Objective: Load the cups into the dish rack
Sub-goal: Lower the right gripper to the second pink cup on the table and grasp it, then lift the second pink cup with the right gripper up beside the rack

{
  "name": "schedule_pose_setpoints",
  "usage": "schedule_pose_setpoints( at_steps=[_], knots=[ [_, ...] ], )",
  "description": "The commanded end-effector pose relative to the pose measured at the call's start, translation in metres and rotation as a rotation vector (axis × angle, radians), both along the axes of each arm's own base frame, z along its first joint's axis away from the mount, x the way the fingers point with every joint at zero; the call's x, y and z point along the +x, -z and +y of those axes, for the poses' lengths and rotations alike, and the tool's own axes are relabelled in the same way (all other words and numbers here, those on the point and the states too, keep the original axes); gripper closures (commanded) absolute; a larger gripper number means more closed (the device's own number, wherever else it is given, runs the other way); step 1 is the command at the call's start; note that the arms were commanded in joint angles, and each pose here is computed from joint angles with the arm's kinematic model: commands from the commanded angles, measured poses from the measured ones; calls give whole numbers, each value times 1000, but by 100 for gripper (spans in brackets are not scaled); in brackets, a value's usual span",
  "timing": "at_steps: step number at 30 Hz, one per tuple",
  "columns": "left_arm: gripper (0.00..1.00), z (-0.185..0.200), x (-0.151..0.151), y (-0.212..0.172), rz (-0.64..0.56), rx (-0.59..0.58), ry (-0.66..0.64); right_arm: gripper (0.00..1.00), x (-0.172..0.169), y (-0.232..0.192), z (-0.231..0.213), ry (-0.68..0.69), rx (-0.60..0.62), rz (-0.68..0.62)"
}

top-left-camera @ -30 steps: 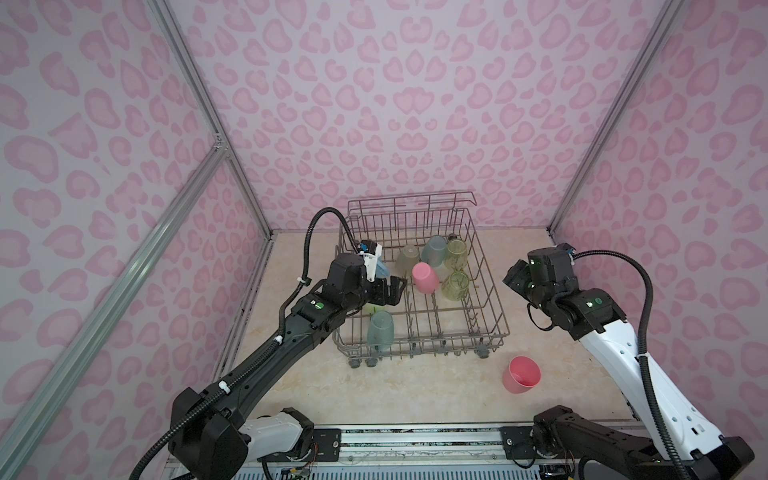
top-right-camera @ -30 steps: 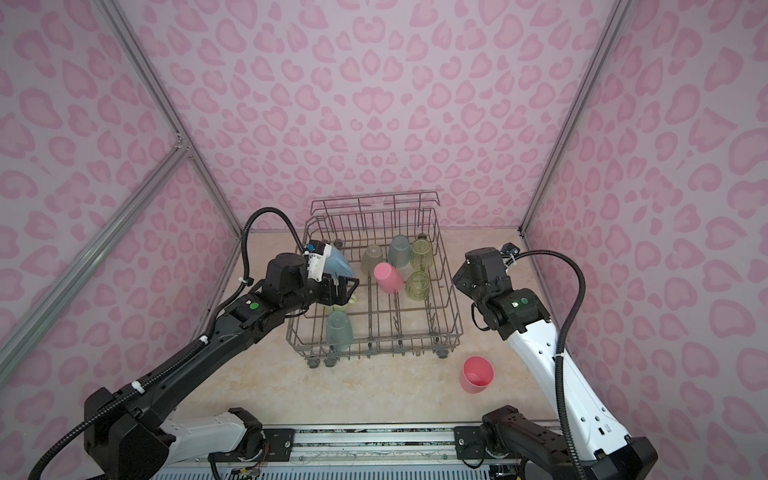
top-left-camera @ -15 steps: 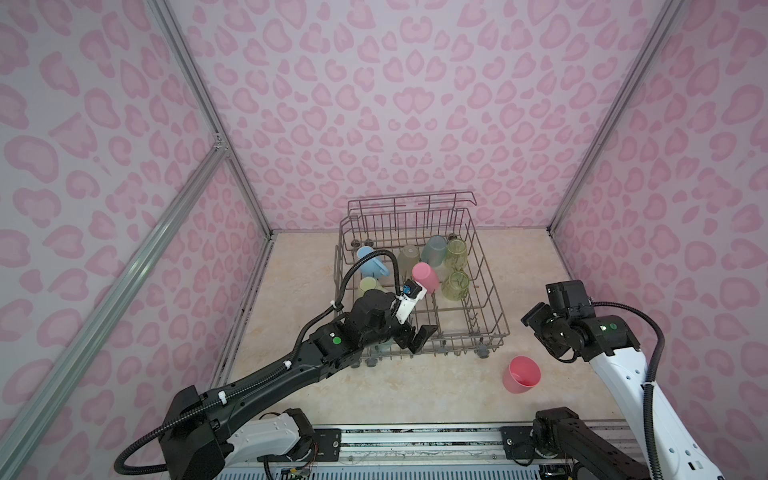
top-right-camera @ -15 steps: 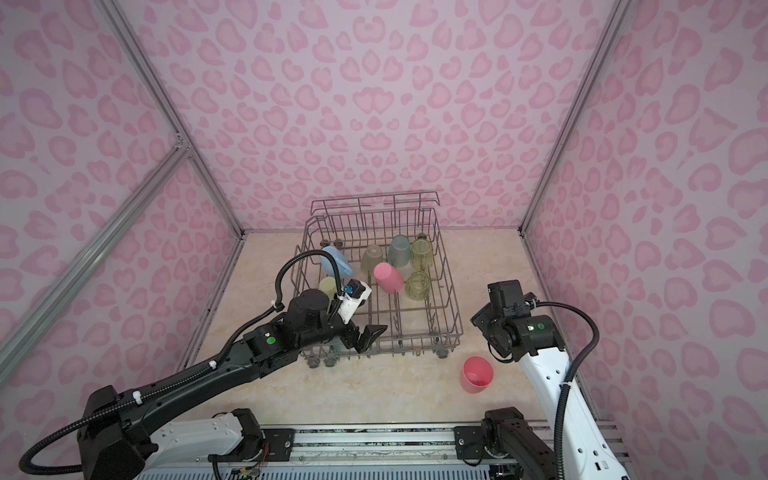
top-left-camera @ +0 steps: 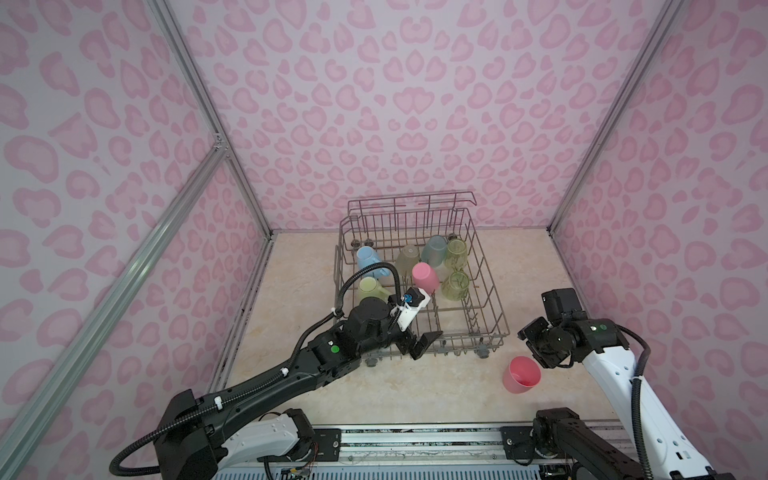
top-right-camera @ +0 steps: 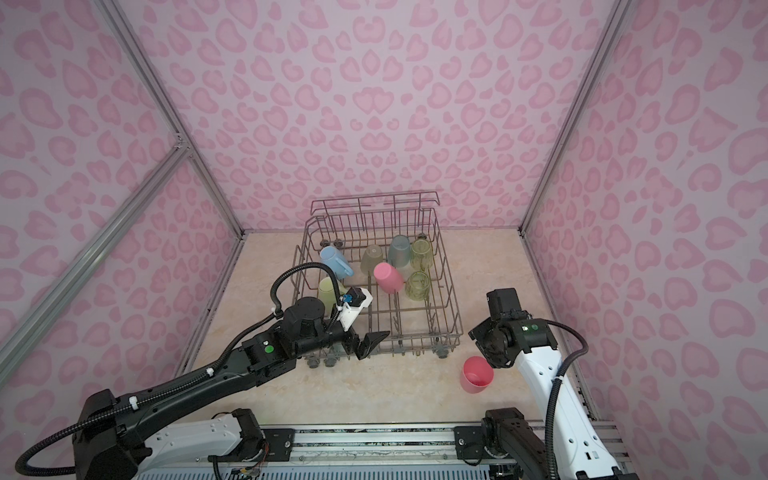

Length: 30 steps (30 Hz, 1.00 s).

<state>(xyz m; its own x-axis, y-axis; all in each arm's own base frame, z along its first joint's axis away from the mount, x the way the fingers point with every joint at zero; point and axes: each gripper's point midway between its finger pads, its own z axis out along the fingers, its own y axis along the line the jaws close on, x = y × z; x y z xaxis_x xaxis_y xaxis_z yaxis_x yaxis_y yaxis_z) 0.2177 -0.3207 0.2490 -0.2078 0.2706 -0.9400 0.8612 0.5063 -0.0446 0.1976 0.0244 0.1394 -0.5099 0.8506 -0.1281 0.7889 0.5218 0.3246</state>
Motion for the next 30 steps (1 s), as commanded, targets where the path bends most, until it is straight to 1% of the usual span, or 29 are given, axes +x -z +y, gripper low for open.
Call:
schedule_pose_setpoints(
  at_steps=[1,9,15,20,23,25,30],
  knots=[
    [0,-2,3,-7,-29,-22,-3,47,-6,8,4,17,30,33],
    [0,-2,5,-5,-25,-14,-14,49,-14,20,7,29,56,67],
    [0,-3,6,-4,-17,-12,-17,60,-15,29,7,42,56,67],
    [0,-2,6,-3,-17,-10,-22,60,-12,36,6,56,48,67],
    [0,-1,6,-4,-18,-11,-21,62,-9,40,6,57,48,72],
    [0,-1,6,-2,-17,-9,-24,69,-8,41,4,59,37,70],
    [0,0,8,-1,-18,-7,-34,79,-4,40,1,68,17,53]
  ],
)
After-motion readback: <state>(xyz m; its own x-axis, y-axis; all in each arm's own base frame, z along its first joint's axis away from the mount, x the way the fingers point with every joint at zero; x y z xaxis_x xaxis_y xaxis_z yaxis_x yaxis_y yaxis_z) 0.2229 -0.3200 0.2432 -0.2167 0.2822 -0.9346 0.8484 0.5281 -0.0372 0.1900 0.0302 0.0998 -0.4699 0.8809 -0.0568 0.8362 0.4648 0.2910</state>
